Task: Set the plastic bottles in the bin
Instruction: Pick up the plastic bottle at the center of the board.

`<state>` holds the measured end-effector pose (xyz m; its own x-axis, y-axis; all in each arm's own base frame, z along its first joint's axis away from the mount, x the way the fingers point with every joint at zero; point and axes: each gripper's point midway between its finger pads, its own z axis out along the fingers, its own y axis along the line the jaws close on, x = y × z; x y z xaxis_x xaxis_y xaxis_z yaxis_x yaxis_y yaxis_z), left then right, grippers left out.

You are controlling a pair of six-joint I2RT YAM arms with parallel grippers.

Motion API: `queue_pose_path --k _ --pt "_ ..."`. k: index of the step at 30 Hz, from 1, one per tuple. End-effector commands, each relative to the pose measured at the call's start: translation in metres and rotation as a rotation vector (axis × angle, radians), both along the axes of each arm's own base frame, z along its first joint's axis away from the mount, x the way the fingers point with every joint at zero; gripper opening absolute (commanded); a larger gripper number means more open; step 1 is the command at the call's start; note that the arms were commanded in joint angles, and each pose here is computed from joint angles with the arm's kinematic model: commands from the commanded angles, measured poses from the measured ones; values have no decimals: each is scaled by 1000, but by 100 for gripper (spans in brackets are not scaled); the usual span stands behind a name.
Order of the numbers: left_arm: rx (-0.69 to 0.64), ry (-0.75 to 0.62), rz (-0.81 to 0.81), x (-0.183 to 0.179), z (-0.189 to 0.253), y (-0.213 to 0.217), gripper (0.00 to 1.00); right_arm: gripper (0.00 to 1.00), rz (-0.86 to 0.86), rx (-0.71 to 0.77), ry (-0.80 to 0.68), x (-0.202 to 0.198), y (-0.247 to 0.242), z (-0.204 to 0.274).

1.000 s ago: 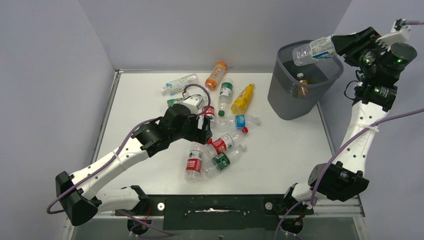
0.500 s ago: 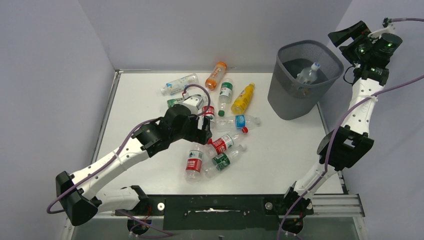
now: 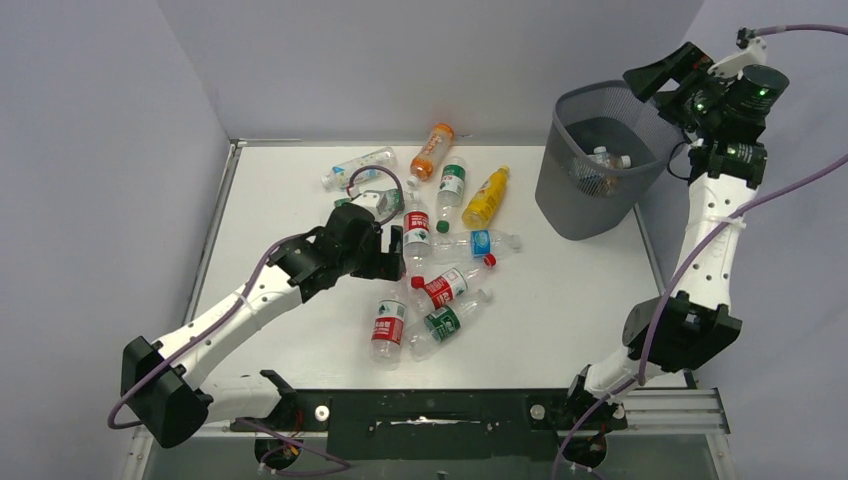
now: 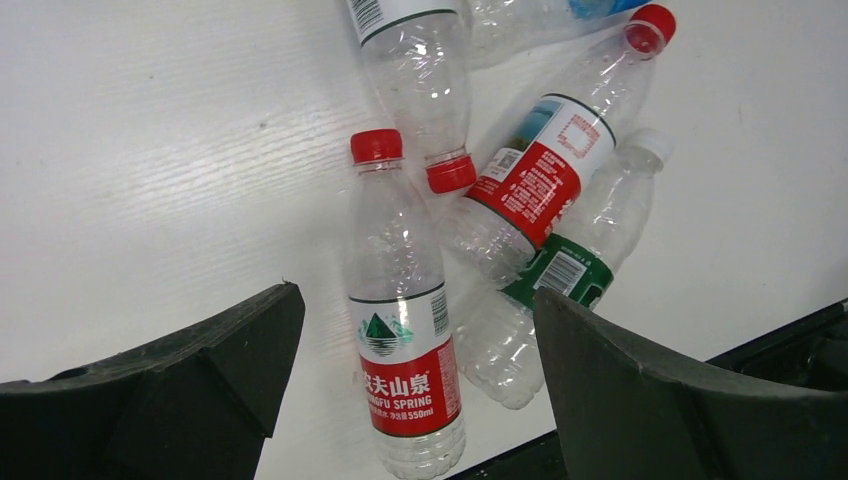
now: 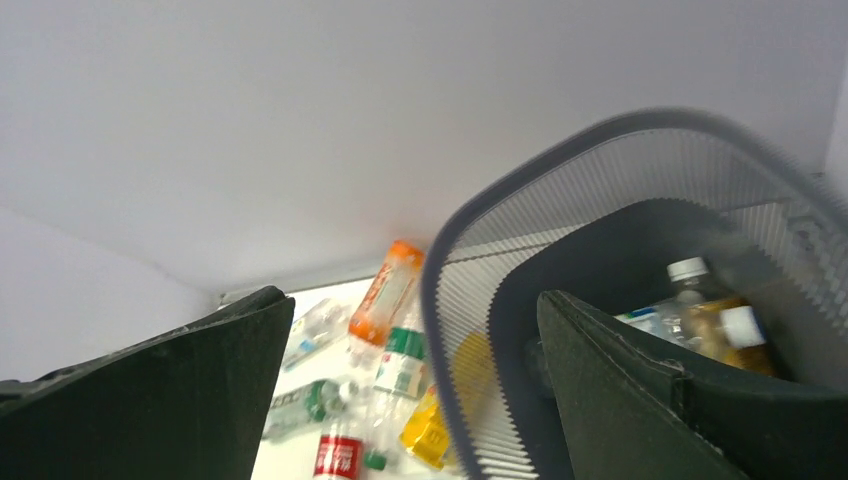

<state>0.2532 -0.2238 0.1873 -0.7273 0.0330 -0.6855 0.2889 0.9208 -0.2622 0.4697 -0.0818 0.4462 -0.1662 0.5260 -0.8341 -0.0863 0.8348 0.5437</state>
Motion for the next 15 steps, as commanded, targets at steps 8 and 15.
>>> queue_pose_path --k 8,15 --pt "-6 163 37 -15 -44 8 86 98 142 -89 -6 -55 87 -9" --pt "-13 259 36 -36 -70 6 86 98 236 -100 51 -72 132 -40"
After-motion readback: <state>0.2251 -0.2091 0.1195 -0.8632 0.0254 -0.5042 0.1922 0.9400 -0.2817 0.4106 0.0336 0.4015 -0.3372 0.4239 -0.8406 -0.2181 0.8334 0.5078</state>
